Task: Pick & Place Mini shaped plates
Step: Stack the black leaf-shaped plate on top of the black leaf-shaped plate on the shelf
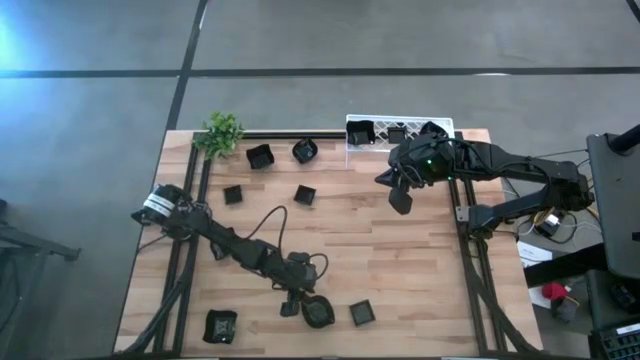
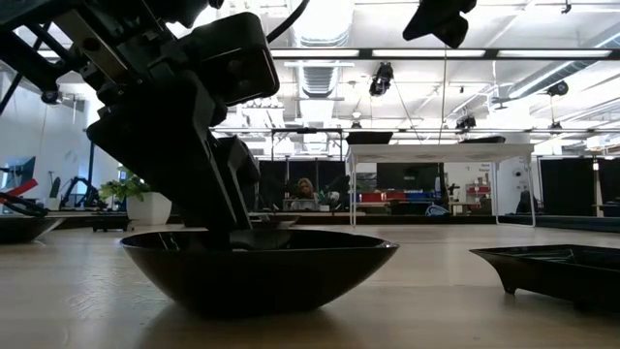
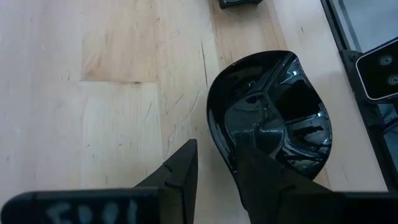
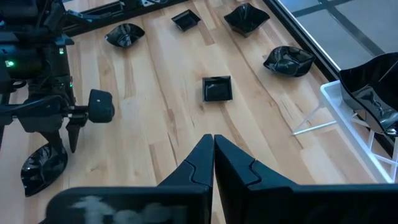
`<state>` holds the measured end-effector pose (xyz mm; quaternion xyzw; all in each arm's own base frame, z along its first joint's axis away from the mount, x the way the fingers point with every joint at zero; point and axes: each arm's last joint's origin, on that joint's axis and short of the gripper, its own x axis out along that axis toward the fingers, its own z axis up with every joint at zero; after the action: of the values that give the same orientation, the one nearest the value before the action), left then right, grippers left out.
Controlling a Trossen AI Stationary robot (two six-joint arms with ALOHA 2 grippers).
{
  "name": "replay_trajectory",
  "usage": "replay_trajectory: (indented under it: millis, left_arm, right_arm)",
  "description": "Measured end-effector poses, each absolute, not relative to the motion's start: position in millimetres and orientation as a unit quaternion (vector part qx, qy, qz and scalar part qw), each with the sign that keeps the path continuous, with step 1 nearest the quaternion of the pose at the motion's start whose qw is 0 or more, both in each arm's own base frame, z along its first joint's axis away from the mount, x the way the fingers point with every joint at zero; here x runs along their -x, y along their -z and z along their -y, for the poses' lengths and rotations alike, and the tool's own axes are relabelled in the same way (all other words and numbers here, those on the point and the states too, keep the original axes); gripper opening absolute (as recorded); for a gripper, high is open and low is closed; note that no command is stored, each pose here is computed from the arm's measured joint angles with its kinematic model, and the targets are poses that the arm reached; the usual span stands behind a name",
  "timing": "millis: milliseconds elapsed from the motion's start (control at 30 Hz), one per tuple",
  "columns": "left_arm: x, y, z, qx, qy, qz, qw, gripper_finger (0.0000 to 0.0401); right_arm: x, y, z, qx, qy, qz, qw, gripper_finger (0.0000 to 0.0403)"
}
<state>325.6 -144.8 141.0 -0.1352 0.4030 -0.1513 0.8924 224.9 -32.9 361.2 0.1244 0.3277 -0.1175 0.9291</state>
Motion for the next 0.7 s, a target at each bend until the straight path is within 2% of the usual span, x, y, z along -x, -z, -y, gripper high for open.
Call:
replay_trajectory:
  millis: [500, 700]
  left_arm:
    - [-329, -128, 147, 0.147, 0.16, -0.414, 0.884, 0.0101]
    - [-328, -128, 147, 0.149, 0.17, -0.417, 0.88, 0.0057]
  right_arm:
    - [-225, -361, 33, -0.124, 0.117, -0.326, 0.93, 0.0011]
    - [-225, -361, 33, -0.124, 0.117, -0.326, 0.93, 0.0011]
